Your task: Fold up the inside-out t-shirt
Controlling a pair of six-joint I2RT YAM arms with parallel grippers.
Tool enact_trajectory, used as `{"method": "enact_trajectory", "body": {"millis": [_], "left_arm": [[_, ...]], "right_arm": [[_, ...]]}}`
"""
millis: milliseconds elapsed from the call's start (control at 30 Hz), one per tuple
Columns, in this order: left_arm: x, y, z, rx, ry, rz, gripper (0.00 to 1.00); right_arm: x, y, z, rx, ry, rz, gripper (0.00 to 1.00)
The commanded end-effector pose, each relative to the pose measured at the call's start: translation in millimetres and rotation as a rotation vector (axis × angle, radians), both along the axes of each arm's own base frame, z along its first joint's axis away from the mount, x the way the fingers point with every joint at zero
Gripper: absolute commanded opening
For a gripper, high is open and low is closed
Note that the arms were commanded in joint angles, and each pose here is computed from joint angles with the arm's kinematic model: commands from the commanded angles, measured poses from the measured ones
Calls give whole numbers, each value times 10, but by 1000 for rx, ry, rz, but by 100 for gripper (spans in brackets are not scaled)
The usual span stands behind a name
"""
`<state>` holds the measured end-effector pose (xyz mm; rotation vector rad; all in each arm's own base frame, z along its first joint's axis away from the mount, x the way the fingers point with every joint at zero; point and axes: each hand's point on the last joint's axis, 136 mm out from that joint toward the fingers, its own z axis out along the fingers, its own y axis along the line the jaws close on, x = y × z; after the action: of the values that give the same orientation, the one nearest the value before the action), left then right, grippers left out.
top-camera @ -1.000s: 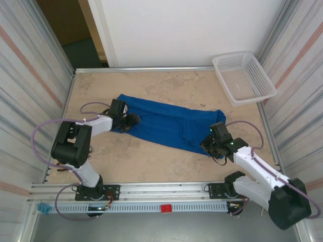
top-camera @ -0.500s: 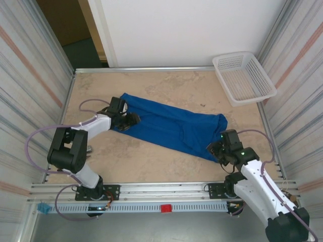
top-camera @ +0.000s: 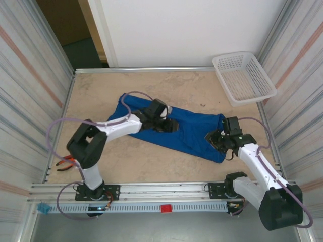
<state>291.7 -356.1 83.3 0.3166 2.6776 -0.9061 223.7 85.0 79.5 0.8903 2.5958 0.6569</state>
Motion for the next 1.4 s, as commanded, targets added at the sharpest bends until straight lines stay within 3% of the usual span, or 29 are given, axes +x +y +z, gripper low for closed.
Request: {"method": "enact_trajectory", "body": {"millis": [0, 533, 733, 900, 1067, 1167, 1233, 1367], "left_arm": [[-41, -176, -60, -18, 14, -26, 47], [-77, -553, -365, -48, 65, -37, 39], [-95, -507, -376, -27, 60, -23, 13], [-139, -346, -209, -19, 30, 13, 2], [-217, -246, -135, -23, 30, 22, 1], [-263, -165, -133, -9, 29, 22, 8], [-282, -124, -79, -12, 15, 1, 35], [-117, 226, 143, 64, -70, 27, 50]], "right_arm": [[-57, 51, -121, 10, 10, 32, 37], [88, 112, -404, 24, 60, 32, 30], [102, 23, -488, -9, 87, -3, 30], [72, -96, -548, -41, 115, -45, 29], [60, -160, -552, -59, 121, -67, 30], [59, -174, -508, -56, 112, -70, 30], [64, -167, -431, -52, 95, -61, 30], [74, -128, -176, -44, 34, -19, 31]]}}
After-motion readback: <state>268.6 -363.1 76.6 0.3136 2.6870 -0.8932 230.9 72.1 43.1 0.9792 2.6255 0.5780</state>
